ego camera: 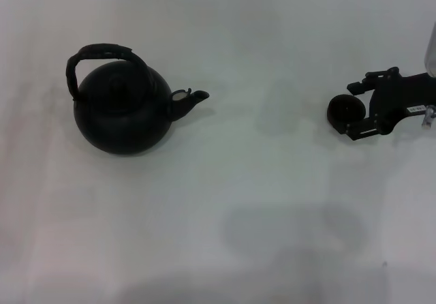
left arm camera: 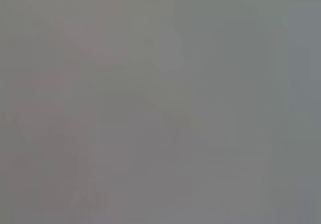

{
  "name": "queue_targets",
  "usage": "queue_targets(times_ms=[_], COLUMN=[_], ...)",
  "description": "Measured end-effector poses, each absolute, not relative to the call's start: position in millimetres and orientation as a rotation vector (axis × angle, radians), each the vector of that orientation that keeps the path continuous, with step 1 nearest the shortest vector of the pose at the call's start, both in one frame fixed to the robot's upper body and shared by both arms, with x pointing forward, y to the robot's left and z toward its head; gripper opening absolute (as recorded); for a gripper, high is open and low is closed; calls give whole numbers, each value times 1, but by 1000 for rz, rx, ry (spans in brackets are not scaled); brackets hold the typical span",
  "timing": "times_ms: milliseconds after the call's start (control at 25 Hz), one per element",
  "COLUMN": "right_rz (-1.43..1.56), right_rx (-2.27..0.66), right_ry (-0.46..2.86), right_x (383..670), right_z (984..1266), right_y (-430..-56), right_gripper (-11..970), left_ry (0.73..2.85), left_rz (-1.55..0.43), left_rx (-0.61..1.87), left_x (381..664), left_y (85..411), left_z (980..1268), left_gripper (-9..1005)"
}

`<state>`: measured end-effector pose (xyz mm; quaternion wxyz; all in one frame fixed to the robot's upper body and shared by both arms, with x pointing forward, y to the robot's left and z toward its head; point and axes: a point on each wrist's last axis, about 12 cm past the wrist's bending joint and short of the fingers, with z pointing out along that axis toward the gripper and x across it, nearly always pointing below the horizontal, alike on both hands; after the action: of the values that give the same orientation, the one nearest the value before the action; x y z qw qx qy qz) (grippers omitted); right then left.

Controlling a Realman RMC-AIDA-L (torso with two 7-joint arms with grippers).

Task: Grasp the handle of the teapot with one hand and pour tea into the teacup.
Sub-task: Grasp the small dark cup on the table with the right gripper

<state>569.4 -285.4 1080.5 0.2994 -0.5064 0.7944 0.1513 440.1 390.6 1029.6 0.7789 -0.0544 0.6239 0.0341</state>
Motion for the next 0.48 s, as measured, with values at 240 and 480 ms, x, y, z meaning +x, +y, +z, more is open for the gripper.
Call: queue_targets(times_ms=[240, 480], right_rz=[418, 409], right_rx=[-1354, -1366], right_ry=[2118, 2119], right_x=[570, 570], right_z=[1077, 1075], right_y=[-282, -280], right_gripper=[863, 863], left_ry=[1348, 1346], left_rz=[75, 75], left_rx=[-116, -115], left_x=[440, 441], left_y=[391, 391], left_z=[1030, 1030], left_gripper=[531, 530])
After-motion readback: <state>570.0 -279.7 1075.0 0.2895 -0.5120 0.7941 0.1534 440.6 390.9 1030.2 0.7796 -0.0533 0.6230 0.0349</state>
